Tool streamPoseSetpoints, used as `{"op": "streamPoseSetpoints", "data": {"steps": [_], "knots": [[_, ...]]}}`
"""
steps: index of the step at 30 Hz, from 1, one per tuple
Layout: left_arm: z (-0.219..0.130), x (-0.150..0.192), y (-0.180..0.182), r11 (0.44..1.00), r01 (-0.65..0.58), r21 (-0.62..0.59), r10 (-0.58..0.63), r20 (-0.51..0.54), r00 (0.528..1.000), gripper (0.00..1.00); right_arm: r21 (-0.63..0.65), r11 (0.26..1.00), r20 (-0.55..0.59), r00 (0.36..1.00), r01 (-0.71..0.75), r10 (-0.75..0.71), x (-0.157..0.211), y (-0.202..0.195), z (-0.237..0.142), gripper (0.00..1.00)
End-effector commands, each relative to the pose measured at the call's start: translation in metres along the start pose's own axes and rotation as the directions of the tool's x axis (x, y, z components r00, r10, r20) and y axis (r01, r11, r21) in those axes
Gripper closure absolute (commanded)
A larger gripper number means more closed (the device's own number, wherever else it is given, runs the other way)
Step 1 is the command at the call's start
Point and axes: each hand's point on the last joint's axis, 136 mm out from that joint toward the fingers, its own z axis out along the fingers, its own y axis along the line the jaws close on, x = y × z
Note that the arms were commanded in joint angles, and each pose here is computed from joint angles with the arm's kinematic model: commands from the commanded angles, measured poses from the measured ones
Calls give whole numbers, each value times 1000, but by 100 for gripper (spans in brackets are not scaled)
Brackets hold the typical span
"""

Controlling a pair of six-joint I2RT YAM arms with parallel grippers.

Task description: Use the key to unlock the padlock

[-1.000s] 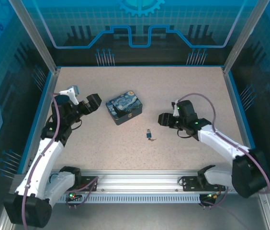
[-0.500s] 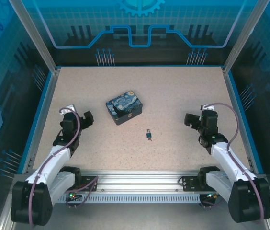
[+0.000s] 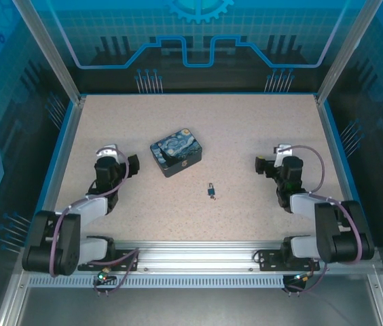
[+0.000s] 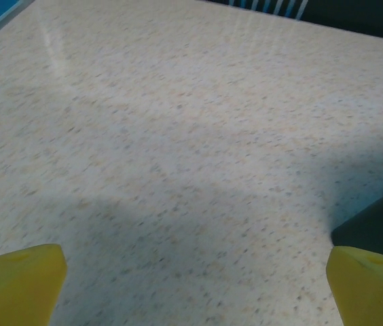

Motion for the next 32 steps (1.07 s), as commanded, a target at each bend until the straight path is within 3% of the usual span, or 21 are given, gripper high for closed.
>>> {"op": "streamPoseSetpoints", "data": {"steps": [1, 6, 11, 14, 32], "knots": [[9, -24, -30, 982, -113, 152, 99, 93, 991, 1, -49, 998, 135, 990, 45, -38, -15, 8, 6, 0], [25, -16, -31, 976, -152, 157, 129, 150, 980, 1, -56, 997, 18, 999, 46, -45, -14, 9, 25, 0], [30, -8, -34, 969, -170, 181, 146, 138, 980, 1, -57, 996, 25, 997, 70, -69, -16, 13, 26, 0], [38, -12, -22, 984, -117, 135, 105, 96, 990, 1, -56, 995, 19, 996, 88, -87, -15, 17, 27, 0], [37, -12, -22, 984, -116, 135, 103, 100, 990, 1, -91, 991, 14, 995, 100, -99, -14, 22, 28, 0]]}}
